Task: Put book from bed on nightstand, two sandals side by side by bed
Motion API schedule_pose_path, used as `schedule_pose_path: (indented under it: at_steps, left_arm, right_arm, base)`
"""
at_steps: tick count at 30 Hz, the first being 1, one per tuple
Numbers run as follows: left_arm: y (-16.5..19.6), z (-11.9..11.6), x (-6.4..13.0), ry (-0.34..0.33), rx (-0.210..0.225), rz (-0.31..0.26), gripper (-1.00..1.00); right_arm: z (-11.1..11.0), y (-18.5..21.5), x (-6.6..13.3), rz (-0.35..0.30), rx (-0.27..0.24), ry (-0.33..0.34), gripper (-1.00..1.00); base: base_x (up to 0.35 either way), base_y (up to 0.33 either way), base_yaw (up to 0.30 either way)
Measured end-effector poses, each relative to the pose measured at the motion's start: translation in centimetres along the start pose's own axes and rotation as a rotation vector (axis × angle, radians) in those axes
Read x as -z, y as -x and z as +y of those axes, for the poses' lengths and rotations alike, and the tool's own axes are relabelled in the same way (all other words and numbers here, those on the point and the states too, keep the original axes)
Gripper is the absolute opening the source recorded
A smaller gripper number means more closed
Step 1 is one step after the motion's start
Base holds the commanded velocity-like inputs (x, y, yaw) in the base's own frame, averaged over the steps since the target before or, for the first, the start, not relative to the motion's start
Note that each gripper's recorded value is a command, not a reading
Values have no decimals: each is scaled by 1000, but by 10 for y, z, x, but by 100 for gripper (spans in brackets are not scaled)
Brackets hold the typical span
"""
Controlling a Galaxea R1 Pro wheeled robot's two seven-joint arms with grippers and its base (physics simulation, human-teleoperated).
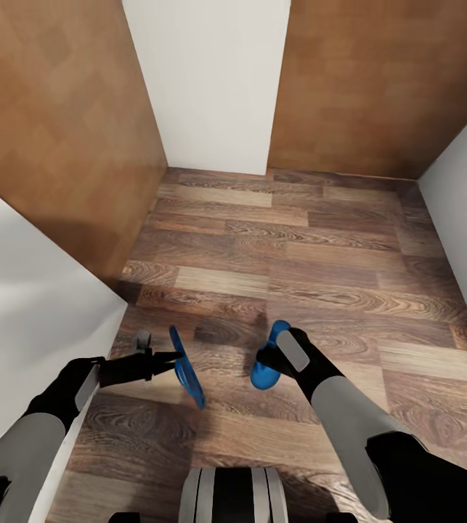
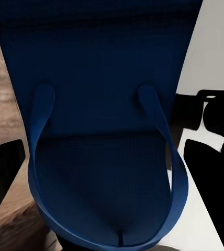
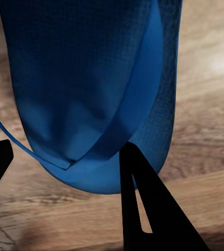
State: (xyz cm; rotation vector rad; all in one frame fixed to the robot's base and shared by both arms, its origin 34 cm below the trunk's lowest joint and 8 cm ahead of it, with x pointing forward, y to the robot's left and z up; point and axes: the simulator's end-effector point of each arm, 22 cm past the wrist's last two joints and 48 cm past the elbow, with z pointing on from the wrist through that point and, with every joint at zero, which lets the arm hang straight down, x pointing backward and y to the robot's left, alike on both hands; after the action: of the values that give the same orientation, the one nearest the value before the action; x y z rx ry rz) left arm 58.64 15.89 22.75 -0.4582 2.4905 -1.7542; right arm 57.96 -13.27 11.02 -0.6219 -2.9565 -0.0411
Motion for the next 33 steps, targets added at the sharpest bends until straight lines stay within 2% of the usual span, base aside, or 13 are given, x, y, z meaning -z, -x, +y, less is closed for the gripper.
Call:
schedule_pose_path:
  at_steps: [4,10,13,14,28,33]
  left_arm:
    - [-2,-6,-9,14,-8,3,-100]
    - [-6,-1,-18,78,-7,6,-100]
    - [-6,-3,-22,96,-22,0,-100]
    - [-6,-2,-24,106,-41,-7,-100]
    - [3,-29,-19,100,-102,-36,-100]
    - [7,-40,-17,94,-126,-45,-100]
  right_arm:
    - [1,5,8,-18,-10,5,-100]
    - [4,23,22,-97,-59,17,-100]
    - [4,27,28,-120,-72,22,-100]
    - [4,27,28,-125,-76,25,-100]
    - [0,29,47,-165,-67,75,-100]
    - [-2,36,55,-191,-63,112,-100]
  base:
    - [0,0,0]
    - [0,0,0]
    - [0,0,0]
    - [0,0,0]
    - [0,0,0]
    - [0,0,0]
